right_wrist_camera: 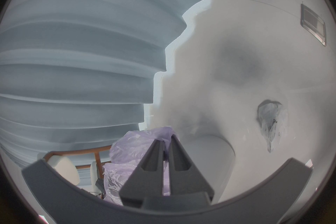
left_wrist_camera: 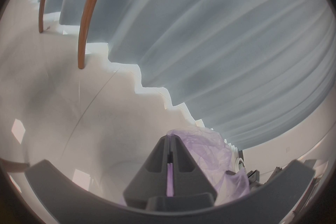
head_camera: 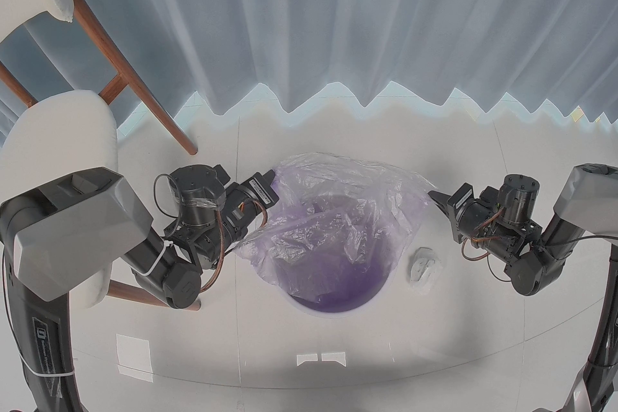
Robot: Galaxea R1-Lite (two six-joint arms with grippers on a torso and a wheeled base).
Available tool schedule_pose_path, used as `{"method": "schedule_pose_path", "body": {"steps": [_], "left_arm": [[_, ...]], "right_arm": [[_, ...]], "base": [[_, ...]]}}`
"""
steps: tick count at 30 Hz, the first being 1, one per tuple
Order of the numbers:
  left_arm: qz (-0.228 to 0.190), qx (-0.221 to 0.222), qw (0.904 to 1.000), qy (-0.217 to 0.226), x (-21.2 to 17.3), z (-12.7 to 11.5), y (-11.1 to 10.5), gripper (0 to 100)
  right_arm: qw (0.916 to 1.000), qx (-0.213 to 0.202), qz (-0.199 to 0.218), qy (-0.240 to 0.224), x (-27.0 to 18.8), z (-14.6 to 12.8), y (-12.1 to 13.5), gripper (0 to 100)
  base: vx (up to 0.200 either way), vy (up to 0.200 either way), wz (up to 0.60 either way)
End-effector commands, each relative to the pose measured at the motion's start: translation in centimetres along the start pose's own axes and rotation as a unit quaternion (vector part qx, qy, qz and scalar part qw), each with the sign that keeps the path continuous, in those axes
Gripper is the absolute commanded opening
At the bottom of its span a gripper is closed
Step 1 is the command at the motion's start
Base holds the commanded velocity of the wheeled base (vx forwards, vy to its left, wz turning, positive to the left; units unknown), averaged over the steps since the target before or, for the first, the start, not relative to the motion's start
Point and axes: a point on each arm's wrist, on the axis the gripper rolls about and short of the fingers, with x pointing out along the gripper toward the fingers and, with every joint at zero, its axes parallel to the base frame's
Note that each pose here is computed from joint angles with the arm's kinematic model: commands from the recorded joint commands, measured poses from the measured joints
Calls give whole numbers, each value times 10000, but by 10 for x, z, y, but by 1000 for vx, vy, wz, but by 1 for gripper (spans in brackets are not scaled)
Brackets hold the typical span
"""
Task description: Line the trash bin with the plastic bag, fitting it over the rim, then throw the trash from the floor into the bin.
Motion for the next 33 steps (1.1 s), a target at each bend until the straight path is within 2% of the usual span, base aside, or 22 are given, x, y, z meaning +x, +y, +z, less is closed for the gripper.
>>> {"method": "schedule_pose_path", "body": {"steps": [1,14,25,33], "left_arm": [[65,-172,9998,-1,8,-4,9,0],[458,-670,9965,181,23,-12,37,0],[609,-699,9954,226,29,-16,58,0],[652,-708,9950,269,28,-18,61,0]], "right_arm": [[9999,70,-96,-89,11,1,-4,0],[9991,239,-359,32,19,-5,-19,0],[9978,305,-576,131,25,-11,-36,0],[9984,295,-479,74,16,-9,-27,0]], "base": [[0,0,0],[0,0,0],[0,0,0],[0,0,0]]}}
